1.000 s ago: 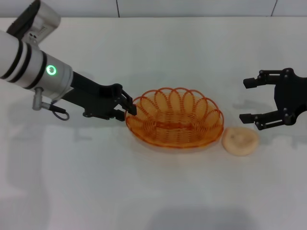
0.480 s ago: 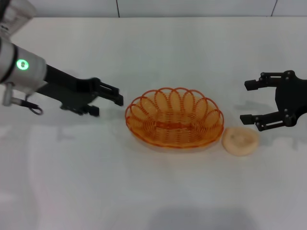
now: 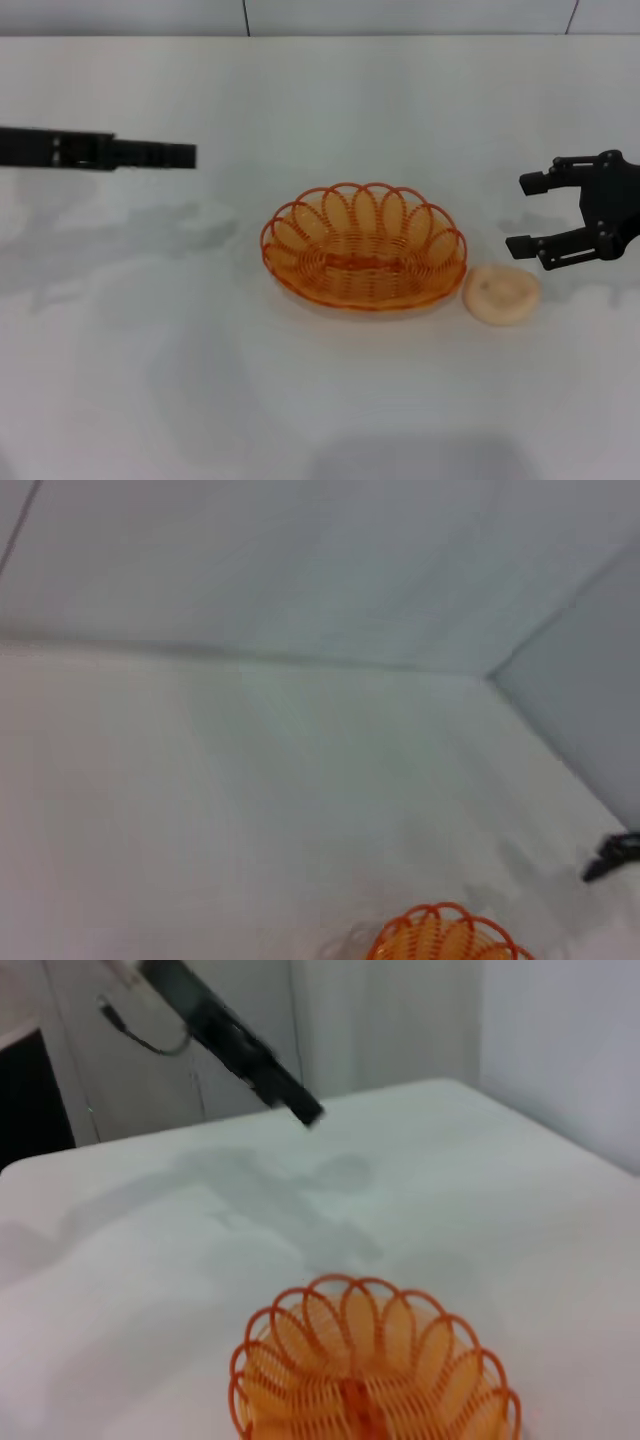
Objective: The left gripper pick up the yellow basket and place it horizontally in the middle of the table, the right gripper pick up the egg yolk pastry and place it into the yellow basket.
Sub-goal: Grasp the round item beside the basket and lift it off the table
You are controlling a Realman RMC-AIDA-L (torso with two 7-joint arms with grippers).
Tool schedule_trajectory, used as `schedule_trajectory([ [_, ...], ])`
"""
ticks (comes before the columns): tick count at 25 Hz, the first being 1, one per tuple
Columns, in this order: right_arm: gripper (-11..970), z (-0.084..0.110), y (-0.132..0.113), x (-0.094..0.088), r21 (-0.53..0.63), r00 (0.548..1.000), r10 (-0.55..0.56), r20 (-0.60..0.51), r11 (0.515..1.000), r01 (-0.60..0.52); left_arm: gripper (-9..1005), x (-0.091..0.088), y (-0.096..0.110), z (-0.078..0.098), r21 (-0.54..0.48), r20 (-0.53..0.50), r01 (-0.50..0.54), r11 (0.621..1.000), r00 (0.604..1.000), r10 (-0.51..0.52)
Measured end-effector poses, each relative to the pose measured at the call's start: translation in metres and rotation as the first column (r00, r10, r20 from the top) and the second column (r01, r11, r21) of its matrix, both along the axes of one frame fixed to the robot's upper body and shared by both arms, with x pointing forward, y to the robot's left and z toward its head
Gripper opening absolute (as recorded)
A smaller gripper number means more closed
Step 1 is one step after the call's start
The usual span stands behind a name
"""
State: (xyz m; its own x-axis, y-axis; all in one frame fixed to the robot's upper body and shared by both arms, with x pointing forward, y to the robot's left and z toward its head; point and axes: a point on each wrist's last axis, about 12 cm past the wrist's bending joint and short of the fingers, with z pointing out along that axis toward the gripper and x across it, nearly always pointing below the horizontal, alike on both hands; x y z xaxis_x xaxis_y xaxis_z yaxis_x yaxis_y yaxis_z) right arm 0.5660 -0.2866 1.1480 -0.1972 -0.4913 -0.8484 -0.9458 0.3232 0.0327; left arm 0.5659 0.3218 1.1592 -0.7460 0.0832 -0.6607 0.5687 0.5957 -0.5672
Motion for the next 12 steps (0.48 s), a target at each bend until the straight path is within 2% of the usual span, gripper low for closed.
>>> schedule_trajectory([
  [1,851,0.001,0.001,0.000,-0.006,1.000,-0.005,-0.013,1.000,0.004,789,-0.009,0.009,-0.002,0.023,0.092,0.050,0.999,0.994,-0.052],
  [2,851,0.002,0.004,0.000,-0.013,1.000,-0.008,-0.026,1.000,0.008,790,-0.009,0.009,-0.002,0.023,0.092,0.050,0.999,0.994,-0.052],
  [7,850,0.004,0.016,0.001,-0.039,0.997,-0.007,-0.081,0.999,0.004,824,-0.031,0.017,-0.013,0.122,0.200,0.217,0.969,0.951,-0.238],
  [10,850,0.003,0.022,0.003,-0.073,0.994,0.002,-0.109,0.997,-0.010,871,-0.042,0.018,-0.024,0.203,0.232,0.302,0.931,0.909,-0.346],
  [12,850,0.002,0.025,0.003,-0.103,0.993,0.009,-0.120,0.994,-0.021,871,-0.050,0.016,-0.031,0.241,0.272,0.358,0.902,0.867,-0.417],
])
